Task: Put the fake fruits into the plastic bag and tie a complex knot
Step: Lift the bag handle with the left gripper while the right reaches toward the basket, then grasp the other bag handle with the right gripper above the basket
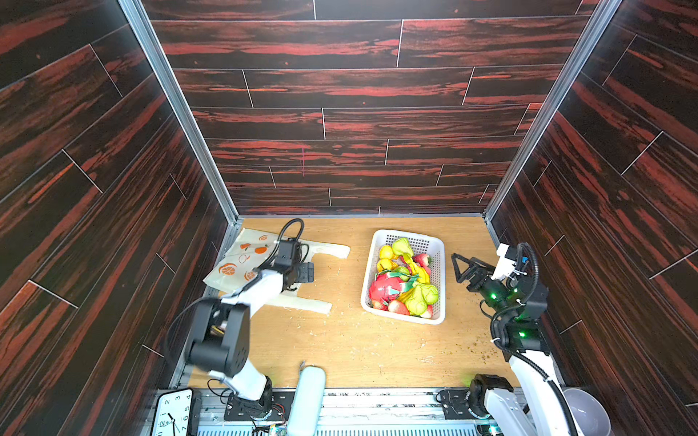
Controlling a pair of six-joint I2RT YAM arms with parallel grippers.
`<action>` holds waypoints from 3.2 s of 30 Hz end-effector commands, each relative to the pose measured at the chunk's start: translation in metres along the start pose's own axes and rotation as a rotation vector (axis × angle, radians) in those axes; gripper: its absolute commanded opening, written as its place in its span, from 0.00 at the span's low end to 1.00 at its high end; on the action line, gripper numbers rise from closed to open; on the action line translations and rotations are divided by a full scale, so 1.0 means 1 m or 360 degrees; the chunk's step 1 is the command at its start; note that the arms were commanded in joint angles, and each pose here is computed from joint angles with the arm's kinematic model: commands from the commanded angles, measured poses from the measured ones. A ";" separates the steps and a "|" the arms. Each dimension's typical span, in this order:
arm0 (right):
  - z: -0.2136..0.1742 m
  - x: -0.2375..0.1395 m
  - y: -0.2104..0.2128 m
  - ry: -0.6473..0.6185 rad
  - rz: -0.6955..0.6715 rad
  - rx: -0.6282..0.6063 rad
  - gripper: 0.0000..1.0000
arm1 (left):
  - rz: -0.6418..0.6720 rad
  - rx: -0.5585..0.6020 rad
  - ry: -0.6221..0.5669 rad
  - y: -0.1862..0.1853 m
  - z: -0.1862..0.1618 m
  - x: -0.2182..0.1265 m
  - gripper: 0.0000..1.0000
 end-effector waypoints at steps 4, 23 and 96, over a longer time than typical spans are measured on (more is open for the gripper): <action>-0.008 -0.004 0.003 0.0083 0.0017 0.0026 0.99 | 0.0114 0.0042 0.0194 0.001 0.006 0.021 0.86; -0.015 0.000 -0.004 0.0148 -0.0029 0.0035 0.98 | 0.0122 0.0095 0.0416 -0.011 0.019 0.063 0.59; -0.177 0.222 0.163 0.0705 0.0606 0.0759 0.73 | -0.1021 -0.0666 0.0413 -0.074 0.021 -0.118 0.00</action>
Point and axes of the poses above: each gripper's point midway between its finger pads, its own x axis out along the fingers, its own y axis along the line the jaws close on, z = x × y, the point moved 6 cm from there along -x, back along the fingers, and after that the axes turned 8 degrees about -x, right-handed, at the moved point
